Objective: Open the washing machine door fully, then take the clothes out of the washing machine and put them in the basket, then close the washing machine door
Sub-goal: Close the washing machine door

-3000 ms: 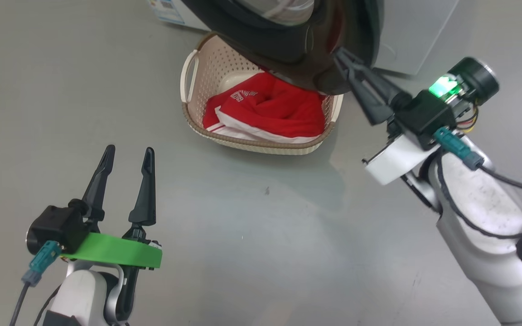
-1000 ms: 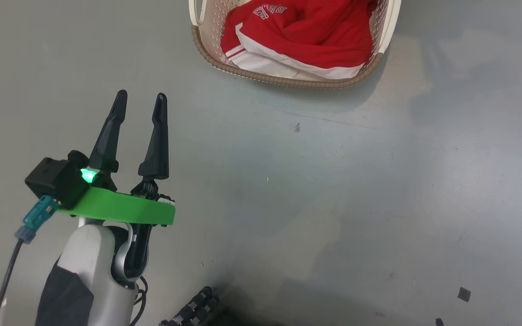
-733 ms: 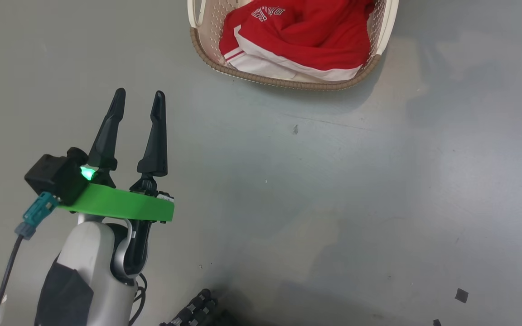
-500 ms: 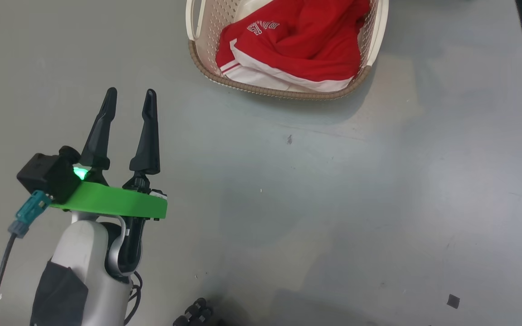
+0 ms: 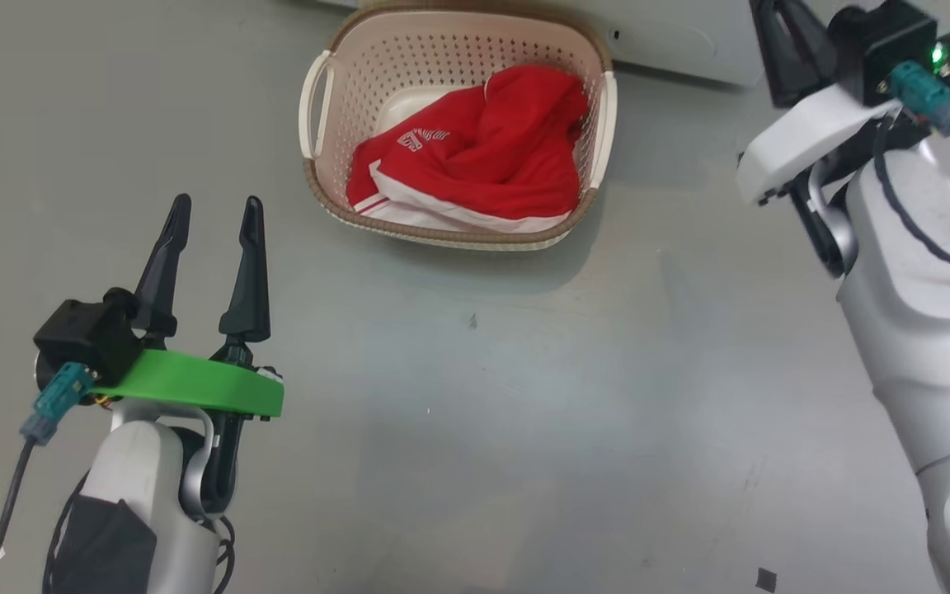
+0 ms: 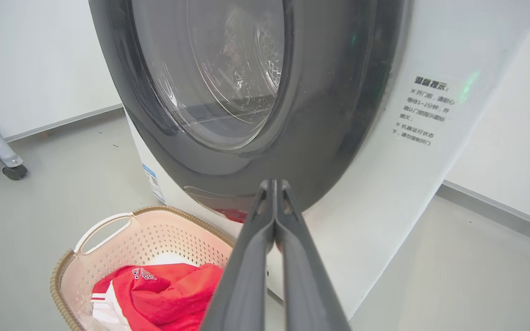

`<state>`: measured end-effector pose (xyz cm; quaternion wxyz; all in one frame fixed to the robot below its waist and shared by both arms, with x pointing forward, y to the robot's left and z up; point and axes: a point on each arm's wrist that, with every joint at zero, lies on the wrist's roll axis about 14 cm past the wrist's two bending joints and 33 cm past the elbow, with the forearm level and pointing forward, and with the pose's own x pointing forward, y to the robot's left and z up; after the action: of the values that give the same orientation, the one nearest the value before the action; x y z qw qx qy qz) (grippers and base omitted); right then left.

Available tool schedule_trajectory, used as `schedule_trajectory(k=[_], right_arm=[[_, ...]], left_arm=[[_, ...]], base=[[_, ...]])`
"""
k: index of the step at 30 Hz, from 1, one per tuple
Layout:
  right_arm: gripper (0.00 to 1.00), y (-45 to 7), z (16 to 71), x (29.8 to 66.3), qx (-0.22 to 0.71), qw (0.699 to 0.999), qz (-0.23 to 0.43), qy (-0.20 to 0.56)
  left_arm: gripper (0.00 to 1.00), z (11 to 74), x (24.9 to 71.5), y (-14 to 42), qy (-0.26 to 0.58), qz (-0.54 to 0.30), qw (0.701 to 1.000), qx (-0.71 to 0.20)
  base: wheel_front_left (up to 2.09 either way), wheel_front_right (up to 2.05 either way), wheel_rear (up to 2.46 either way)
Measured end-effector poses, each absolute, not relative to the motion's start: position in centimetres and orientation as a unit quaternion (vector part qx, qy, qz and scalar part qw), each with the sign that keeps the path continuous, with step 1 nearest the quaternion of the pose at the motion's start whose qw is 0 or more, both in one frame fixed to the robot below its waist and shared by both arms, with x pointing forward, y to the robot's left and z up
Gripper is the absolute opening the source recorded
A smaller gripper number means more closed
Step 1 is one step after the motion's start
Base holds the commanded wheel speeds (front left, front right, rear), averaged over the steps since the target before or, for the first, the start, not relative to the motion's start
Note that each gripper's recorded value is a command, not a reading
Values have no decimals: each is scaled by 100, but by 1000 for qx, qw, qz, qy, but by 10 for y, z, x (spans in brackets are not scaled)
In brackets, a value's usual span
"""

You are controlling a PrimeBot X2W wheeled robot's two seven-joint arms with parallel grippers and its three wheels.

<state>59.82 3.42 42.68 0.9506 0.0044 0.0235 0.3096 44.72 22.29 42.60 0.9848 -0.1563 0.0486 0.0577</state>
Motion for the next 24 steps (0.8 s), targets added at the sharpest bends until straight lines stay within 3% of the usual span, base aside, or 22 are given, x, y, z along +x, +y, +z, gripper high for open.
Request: schedule_trajectory(k=[7, 24], right_arm=[[0, 0, 431, 556, 18, 961, 273, 49], [0, -90, 486, 488, 40, 988, 150, 1]], left_arm=[[100, 439, 441, 210, 37, 33, 988, -148], [100, 462, 433, 153, 22, -45, 986, -162]], base=[[0, 0, 0], [0, 0, 0]])
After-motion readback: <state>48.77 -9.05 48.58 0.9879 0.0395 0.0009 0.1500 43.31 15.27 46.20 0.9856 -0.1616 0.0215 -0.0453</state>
